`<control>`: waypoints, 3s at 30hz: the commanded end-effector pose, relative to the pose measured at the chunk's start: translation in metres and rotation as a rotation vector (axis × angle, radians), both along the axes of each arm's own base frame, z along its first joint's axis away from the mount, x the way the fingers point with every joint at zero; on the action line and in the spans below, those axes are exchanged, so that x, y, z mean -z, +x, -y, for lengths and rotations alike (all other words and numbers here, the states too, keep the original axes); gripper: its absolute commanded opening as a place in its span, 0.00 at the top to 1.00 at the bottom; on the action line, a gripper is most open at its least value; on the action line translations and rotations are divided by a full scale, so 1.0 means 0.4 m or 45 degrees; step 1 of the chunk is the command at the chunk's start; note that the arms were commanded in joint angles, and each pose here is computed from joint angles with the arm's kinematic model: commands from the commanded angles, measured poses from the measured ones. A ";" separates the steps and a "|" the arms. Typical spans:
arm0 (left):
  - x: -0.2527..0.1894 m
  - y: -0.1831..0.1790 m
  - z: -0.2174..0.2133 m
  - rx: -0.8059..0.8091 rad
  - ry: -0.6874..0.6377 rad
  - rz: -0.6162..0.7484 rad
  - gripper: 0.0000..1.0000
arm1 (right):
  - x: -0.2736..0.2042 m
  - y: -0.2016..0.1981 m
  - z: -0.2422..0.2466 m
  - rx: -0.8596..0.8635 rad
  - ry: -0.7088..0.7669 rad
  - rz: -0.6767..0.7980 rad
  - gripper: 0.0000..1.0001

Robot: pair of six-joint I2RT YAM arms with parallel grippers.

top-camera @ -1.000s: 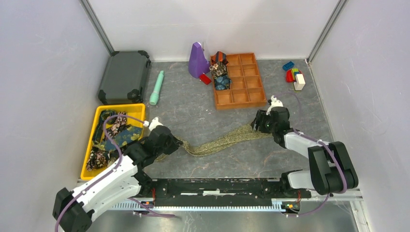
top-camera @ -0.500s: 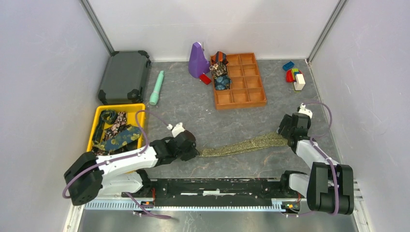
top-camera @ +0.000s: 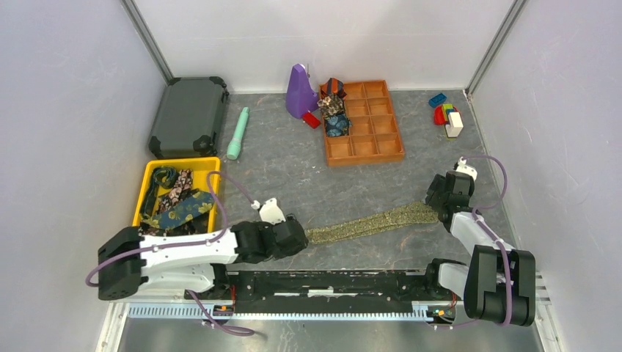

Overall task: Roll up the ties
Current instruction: Flatten out the tie at the center of the board.

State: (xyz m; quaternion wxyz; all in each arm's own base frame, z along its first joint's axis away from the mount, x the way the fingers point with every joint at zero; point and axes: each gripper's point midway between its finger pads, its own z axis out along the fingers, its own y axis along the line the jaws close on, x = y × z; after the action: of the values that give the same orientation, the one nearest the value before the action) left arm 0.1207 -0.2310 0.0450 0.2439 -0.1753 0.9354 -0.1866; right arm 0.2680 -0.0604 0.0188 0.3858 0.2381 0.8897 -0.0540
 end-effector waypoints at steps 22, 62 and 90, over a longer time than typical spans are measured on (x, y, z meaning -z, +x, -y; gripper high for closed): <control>-0.166 0.219 -0.281 -0.431 0.340 0.288 0.21 | -0.129 -0.008 -0.065 -0.106 0.093 0.123 0.26; -0.040 0.144 -0.319 -0.669 0.221 0.096 0.93 | 0.026 -0.016 -0.106 -0.173 0.164 -0.016 0.27; -0.270 0.123 -0.222 -0.244 0.499 0.434 0.66 | 0.022 0.003 -0.109 -0.177 0.176 0.002 0.27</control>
State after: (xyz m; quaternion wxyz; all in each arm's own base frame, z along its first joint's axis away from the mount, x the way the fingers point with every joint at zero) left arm 0.1311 -0.1506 0.1210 0.3589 -0.2264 0.9025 -0.0736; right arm 0.2881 -0.0228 0.0239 0.4101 0.1991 0.8896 0.0295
